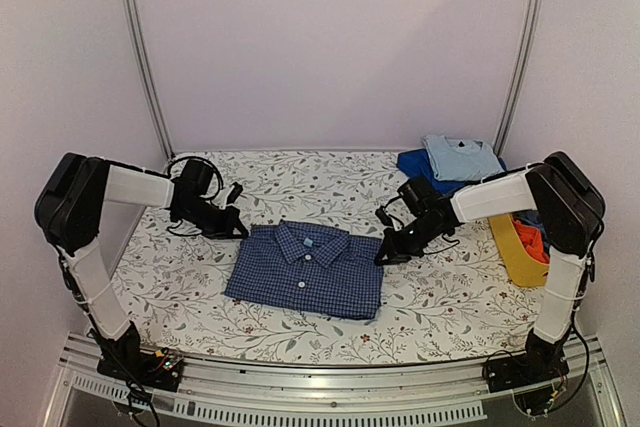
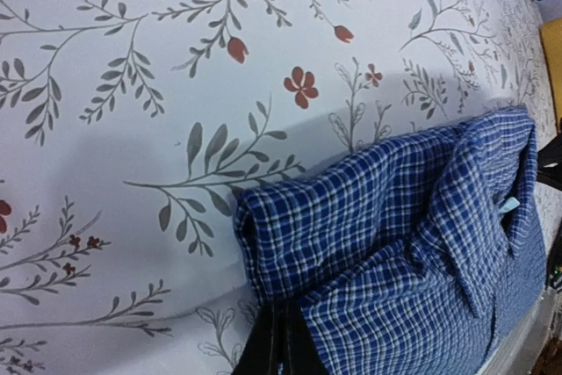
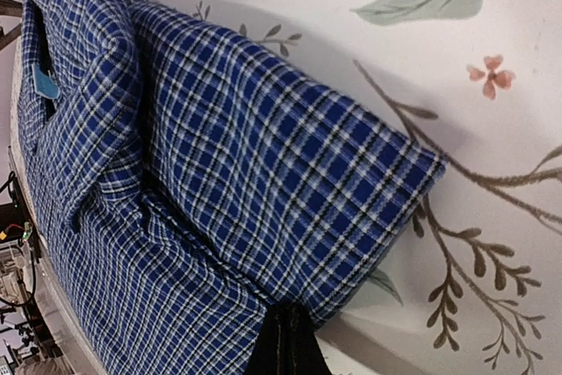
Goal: Fold and stack the mixed laundry pile
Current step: Adjust the square-folded T-shirt at the center of the board, then pick up the square-folded T-shirt from the center of the board.
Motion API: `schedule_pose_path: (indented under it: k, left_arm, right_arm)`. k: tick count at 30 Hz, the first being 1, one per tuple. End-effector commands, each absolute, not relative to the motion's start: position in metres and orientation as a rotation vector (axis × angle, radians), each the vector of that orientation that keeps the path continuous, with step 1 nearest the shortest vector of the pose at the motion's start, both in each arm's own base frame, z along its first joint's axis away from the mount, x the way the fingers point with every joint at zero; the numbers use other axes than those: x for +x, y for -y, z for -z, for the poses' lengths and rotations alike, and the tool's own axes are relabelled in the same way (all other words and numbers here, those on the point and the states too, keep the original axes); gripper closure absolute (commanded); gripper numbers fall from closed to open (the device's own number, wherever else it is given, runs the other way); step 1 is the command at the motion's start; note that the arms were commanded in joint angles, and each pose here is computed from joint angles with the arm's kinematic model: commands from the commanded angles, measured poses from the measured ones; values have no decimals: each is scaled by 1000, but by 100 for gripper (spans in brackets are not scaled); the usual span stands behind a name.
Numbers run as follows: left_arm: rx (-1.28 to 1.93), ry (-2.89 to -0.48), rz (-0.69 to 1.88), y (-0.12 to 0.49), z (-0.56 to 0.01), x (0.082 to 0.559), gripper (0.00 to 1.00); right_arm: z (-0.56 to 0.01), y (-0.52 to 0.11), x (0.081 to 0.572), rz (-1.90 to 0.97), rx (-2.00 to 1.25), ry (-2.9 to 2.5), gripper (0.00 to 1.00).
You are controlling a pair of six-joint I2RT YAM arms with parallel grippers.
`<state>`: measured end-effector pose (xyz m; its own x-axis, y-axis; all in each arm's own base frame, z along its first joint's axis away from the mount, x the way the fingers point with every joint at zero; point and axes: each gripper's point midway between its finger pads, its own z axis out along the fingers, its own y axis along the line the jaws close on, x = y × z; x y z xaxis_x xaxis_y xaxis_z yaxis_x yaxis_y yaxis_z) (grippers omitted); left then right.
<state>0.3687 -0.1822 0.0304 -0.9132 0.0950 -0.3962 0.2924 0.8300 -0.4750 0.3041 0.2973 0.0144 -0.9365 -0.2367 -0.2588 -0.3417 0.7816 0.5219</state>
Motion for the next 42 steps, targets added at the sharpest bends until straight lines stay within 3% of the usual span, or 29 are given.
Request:
schedule_pose_path:
  k: [1,9,12,15,17,22,31,35,42]
  left_arm:
    - [207,-2669,650,163,-12,386,100]
    - [157,-2664,583,154,-13,405,98]
    - [170,-2605,636,157,-38,411,70]
    - [260,-2494,679,171,-80,406,44]
    - [390,-2402,695,191,-110,393,37]
    - [831,-2184,627,267,-143,332,37]
    - [1477,-1877,494,380,-98,223,48]
    - [1629,-1806,408,413,-69,205,51]
    - [1768,-1726,221,432,-23,215,52]
  right_arm:
    - [-10,-294,340,-772,-396,-2764,100]
    - [-20,-313,371,-805,-433,-2724,98]
    - [-40,-312,374,-828,-421,-2704,73]
    - [-62,-308,361,-886,-411,-2687,37]
    - [-81,-308,344,-981,-417,-2663,31]
    - [-93,-300,298,-1179,-350,-2680,32]
    - [-82,-277,262,-1311,-183,-2718,32]
    - [-81,-272,255,-1368,-123,-2714,32]
    - [-78,-267,248,-1406,-64,-2725,32]
